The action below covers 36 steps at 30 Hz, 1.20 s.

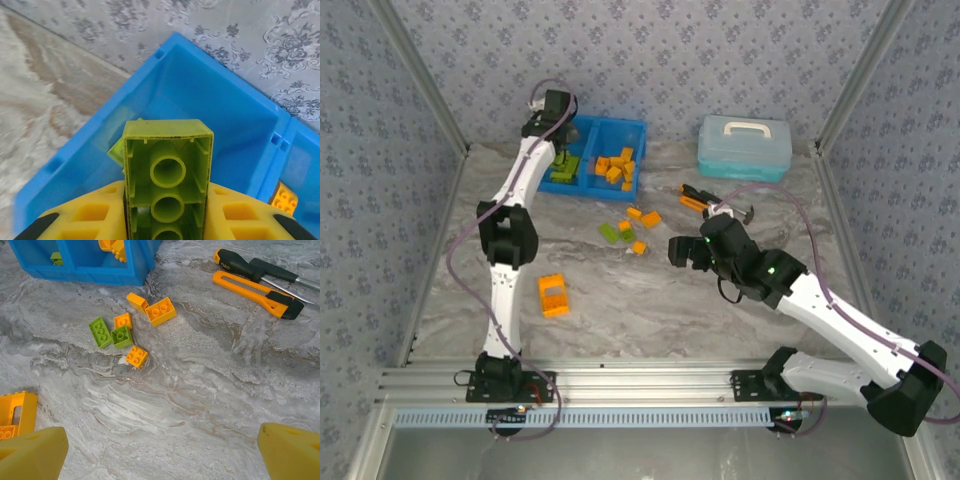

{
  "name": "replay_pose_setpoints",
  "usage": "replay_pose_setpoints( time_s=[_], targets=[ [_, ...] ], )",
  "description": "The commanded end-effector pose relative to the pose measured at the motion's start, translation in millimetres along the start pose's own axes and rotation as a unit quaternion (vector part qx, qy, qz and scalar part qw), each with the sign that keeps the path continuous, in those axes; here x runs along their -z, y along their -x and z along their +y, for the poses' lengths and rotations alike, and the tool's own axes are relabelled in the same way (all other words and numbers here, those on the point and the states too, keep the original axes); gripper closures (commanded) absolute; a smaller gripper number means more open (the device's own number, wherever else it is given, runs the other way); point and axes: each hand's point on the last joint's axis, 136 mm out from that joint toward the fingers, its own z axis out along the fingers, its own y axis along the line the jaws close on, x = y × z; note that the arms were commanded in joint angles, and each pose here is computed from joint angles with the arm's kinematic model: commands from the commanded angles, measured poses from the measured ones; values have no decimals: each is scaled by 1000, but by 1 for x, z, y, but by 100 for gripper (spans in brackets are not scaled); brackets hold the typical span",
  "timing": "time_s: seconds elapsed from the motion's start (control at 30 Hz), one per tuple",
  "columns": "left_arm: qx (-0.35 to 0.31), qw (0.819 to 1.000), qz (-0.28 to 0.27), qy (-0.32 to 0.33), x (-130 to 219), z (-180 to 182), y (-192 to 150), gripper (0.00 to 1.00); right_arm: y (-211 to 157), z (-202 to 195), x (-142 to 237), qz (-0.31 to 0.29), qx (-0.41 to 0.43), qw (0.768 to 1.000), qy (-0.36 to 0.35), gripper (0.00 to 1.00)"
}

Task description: Sort the legos into containers by color

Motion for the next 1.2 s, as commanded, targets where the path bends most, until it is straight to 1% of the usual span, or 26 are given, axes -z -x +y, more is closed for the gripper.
replay_pose_setpoints(
  time_s=[0.0, 0.07, 0.13, 0.17, 0.23, 0.27, 0.37, 0.43, 0.5, 0.63, 0.67, 0.73, 0.8, 0.83, 0.9, 0.97, 1.0, 1.07, 1.17],
  targets=[
    [33, 998, -12, -49, -8, -10, 19, 65, 2, -1, 0, 6, -2, 1000, -13, 0],
    [56, 995, -17, -75, -20, -13, 24, 64, 1, 1, -3, 13, -1, 1000, -14, 0],
    [70, 993, -27, -93, -27, -16, 32, 60, 0, 4, -5, 22, 1, 1000, -14, 0],
    [75, 992, -29, -98, -28, -16, 35, 56, 0, 4, -5, 25, 3, 1000, -14, 0],
    [81, 989, -32, -120, -23, -21, 44, 45, -1, 5, -5, 28, -8, 999, -14, 0],
    [82, 988, -33, -128, -18, -24, 48, 41, -1, 5, -5, 27, -9, 999, -15, 0],
    [84, 985, -31, -150, 12, -32, 62, 32, 3, 4, -5, 19, -10, 1000, -18, 0],
    [88, 984, -24, -154, 37, -33, 70, 26, 6, 6, -5, 16, -7, 1000, -16, 0],
    [87, 984, -18, -152, 63, -31, 74, 24, 8, 4, -3, 13, -5, 1000, -24, 0],
    [82, 990, 15, -115, 120, -15, 57, 24, 6, -4, -2, 7, -6, 999, -37, 0],
    [88, 990, 30, -110, 132, -11, 49, 25, 3, -6, -2, 13, -6, 999, -37, 0],
    [62, 990, 57, -110, 162, -15, 25, 24, 3, -11, -1, 13, 17, 999, -40, 0],
    [66, 992, 79, -75, 180, -1, -4, 24, 4, -20, -1, 16, 23, 998, -54, 0],
    [72, 990, 92, -82, 186, -1, -20, 24, 5, -21, 0, 20, 27, 998, -54, 0],
    [101, 985, 113, -81, 187, 9, -61, 24, 8, -25, 0, 15, 33, 997, -62, 0],
    [124, 979, 116, -112, 184, 6, -98, 24, 9, -26, -1, 11, 27, 998, -61, 0],
    [133, 976, 129, -113, 179, 7, -119, 24, 9, -27, -1, 10, 19, 998, -61, 0],
    [123, 974, 162, -99, 170, 9, -150, 23, 6, -25, -4, 11, 5, 998, -55, 0],
    [90, 974, 198, -59, 156, 12, -181, 23, -1, -21, -12, 14, -12, 999, -38, 0]
  ],
)
